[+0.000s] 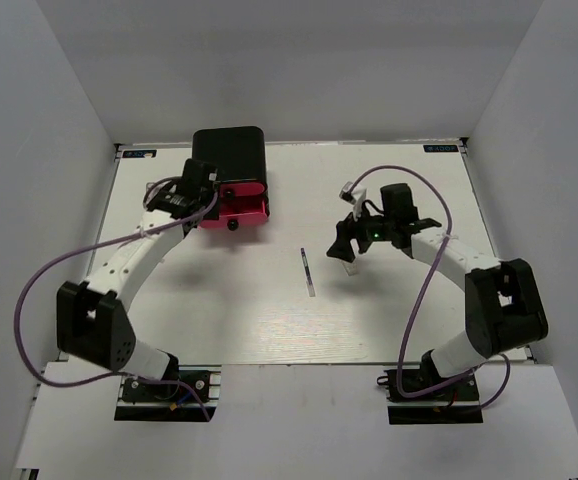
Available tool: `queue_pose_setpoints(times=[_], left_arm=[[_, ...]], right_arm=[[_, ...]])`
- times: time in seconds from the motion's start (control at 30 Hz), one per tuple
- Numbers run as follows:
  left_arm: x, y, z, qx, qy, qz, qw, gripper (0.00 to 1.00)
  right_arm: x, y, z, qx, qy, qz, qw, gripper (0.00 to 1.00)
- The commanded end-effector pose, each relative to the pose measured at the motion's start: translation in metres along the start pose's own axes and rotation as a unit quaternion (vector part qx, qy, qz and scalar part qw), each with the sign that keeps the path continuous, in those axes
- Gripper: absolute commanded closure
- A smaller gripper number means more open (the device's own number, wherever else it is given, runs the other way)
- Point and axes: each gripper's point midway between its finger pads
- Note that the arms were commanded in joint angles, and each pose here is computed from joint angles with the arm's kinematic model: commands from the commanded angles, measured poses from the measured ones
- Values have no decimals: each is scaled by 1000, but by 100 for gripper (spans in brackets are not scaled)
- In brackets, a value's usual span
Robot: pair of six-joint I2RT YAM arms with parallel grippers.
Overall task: Sort the stationery into containers
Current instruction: Grab a piece of stationery with the right arm
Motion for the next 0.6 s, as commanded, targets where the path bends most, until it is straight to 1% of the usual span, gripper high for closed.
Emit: queue_pose_setpoints(times=[0.0,0.03,0.07,0.1,0.17,0.2,0.23,0.27,0.3,0.33,0.37,0.4,0.43,0.5,0.57], left_arm=[[-45,-20,-6,17,49,-7,999,54],[-46,-25,8,26,42,-14,999,56],[-51,-30,13,30,44,-18,998,59],[-67,-39,12,37,64,-23,997,61],[-69,-46,37,54,48,-30,997,61],[-67,-48,52,74,40,-32,996,61],[-76,-53,57,71,48,-31,996,61],[-77,-55,69,82,38,-32,995,59],[-73,-56,86,90,23,-33,995,53],[-74,-56,96,97,17,-29,995,50],[-81,-58,101,94,24,-23,995,46],[-78,-59,118,101,9,-24,995,44],[-78,-59,126,103,6,-19,995,40],[-81,-60,142,103,5,-13,995,37],[-79,-57,156,105,0,-1,994,36]], right_arm=[[18,-11,10,2,-5,10,1000,26],[26,-7,14,4,-7,21,1000,31],[29,-10,15,10,-2,23,1000,39],[39,-2,14,17,16,44,999,42],[54,1,19,31,26,60,997,44],[58,1,16,32,41,65,997,46],[64,-1,12,34,57,68,995,46],[71,1,20,45,58,75,994,46],[74,2,16,45,76,78,993,46],[76,3,8,48,104,82,990,46],[81,4,13,50,108,87,989,46],[82,7,11,51,118,91,987,46],[82,9,3,58,151,94,982,47],[86,14,1,49,173,105,978,48],[89,20,3,45,175,112,977,48]])
Point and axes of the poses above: each gripper's point midway between its finger pads, its own x axis out along the fingers, its own z axis along the line the jaws close on, y = z × x, and after that the axes turned 1 degree about x, right-handed
